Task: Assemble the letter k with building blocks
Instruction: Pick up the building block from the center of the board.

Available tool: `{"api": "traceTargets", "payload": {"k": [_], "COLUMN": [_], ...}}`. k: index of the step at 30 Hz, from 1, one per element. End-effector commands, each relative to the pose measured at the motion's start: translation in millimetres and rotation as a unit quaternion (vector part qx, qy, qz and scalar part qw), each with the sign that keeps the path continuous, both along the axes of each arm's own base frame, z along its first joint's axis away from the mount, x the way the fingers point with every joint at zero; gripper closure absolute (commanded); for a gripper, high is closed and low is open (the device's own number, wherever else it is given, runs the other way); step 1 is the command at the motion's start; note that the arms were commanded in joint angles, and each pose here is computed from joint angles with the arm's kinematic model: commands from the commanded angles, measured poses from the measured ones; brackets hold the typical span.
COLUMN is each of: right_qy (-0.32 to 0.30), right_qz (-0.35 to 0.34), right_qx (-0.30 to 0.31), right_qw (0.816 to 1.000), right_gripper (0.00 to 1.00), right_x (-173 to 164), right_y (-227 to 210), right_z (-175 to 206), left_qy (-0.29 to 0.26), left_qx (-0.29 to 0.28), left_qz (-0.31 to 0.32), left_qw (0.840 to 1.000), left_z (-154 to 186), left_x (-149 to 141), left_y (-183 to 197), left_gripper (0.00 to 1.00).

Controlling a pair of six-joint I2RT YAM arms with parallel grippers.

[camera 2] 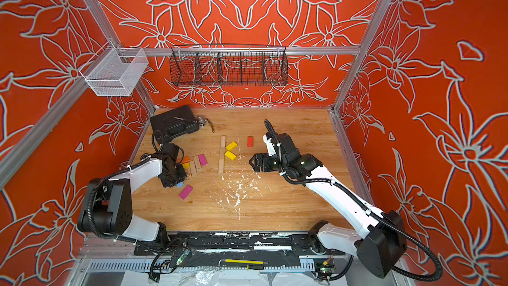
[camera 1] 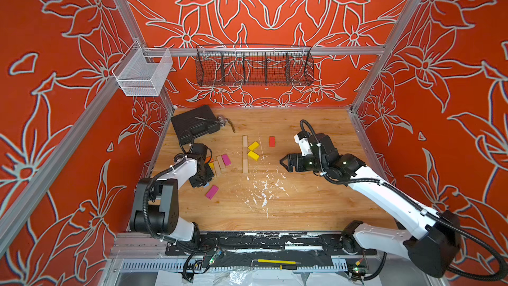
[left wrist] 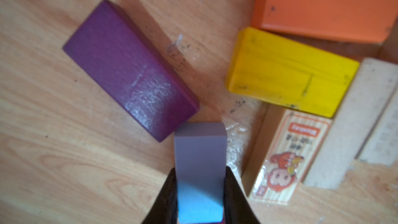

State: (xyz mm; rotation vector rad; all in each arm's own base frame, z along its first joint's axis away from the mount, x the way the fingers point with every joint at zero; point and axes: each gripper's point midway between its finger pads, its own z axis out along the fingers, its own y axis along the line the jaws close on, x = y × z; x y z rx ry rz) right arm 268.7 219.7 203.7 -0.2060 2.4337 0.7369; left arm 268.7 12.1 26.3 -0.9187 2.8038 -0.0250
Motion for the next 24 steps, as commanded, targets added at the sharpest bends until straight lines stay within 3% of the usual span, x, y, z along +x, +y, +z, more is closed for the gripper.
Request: {"api": "traceTargets", "payload": {"k": [1,7,15,24], "right_qy": [-0.008,-0.021,-0.038,-0.045], "right_qz": [-0.014,-0.036,-0.075,-0.099], "right_qx": [-0.004,-0.014,-0.022,-0.018], "right_qw": [1.000,0.999,0.996,0.994], "right_gripper": [0.09,0.08,0.08,0.08], "right_x": [1.6,5.5,7.5,3.8], "right_y": [-4.0,-12.3,-27.9,-38.1], "right_z": [6.4,9.6,15.3,16.0], "left_qy": [-0.030,-0.099,-0.187,-0.198], "left_qx": [-0.008,-0.009,-0.041,-0.052], "left_qz": [-0.005,-0.034,-0.108,-0.219], "left_qw": [1.000,0.994,0.975,0.954], "left_z": [28.0,86.2,152.9,165.8], "left_x": [7.0,22.0,50.3,82.0], "left_y": [-3.3,-22.1,-96.7,-204.3], "left_gripper": [0.77,0.78,0.78,0.78]}}
